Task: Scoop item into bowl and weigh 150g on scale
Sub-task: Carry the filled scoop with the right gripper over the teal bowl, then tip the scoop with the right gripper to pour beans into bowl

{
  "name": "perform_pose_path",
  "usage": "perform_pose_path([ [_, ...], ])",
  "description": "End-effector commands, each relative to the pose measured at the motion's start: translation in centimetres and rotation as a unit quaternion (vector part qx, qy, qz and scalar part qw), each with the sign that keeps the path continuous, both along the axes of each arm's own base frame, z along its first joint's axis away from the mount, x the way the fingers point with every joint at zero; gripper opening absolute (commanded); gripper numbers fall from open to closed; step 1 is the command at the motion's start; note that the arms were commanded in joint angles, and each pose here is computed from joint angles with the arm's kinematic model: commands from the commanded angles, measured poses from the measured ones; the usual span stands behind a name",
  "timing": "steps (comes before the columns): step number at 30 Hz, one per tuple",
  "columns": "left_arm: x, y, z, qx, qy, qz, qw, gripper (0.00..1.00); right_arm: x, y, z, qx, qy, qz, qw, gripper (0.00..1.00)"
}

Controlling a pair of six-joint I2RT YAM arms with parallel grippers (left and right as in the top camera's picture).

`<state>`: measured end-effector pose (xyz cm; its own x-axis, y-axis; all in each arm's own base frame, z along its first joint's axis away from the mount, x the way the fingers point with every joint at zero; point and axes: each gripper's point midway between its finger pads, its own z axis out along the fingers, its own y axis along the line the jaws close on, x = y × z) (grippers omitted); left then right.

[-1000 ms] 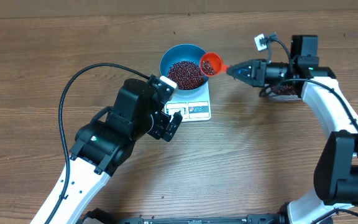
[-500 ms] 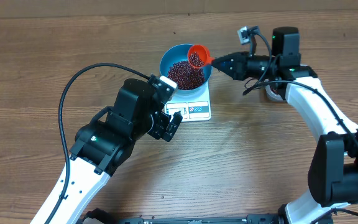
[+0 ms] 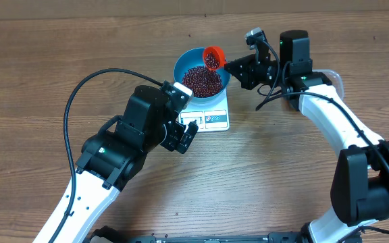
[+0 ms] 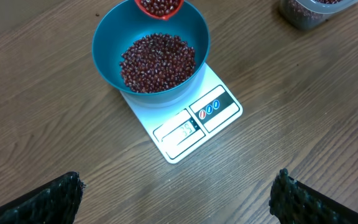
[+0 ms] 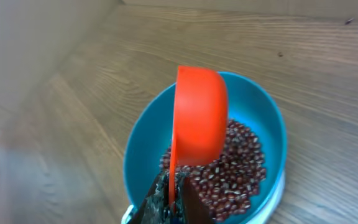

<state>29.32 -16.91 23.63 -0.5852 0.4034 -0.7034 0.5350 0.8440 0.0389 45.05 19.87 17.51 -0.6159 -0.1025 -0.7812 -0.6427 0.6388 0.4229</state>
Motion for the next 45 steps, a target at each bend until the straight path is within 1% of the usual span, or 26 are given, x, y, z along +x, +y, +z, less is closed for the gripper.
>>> perform_pose_path([
  [1, 0.4, 0.2, 0.8, -0.006, -0.009, 0.011, 1.000, 1.00, 0.7, 0.1, 0.1, -0.035, -0.039, 0.001, 0.999, 0.04],
  [7, 0.4, 0.2, 0.8, -0.006, -0.009, 0.011, 1.000, 0.99, -0.2, 1.8, -0.1, -0.054, -0.065, 0.038, 0.996, 0.04],
  [14, 0.4, 0.2, 0.8, -0.006, -0.009, 0.011, 1.000, 0.99, -0.3, 2.1, -0.1, -0.057, -0.070, 0.043, 0.995, 0.04],
  [20, 0.4, 0.2, 0.8, -0.006, -0.009, 0.011, 1.000, 1.00, -0.4, 2.1, -0.2, -0.085, -0.113, 0.071, 0.987, 0.04],
  [26, 0.4, 0.2, 0.8, -0.006, -0.009, 0.011, 1.000, 1.00, -0.5, 2.0, -0.3, -0.093, -0.123, 0.080, 0.985, 0.04],
  [30, 0.4, 0.2, 0.8, -0.006, -0.009, 0.011, 1.000, 1.00, -0.5, 2.0, -0.3, -0.111, -0.153, 0.099, 0.977, 0.04],
  [42, 0.4, 0.2, 0.8, -0.006, -0.009, 0.011, 1.000, 1.00, -0.7, 1.9, -0.7, -0.119, -0.152, 0.104, 0.976, 0.04],
  [45, 0.4, 0.2, 0.8, -0.006, -0.009, 0.011, 1.000, 1.00, -0.1, 1.4, -1.0, -0.141, -0.158, 0.092, 0.973, 0.04],
])
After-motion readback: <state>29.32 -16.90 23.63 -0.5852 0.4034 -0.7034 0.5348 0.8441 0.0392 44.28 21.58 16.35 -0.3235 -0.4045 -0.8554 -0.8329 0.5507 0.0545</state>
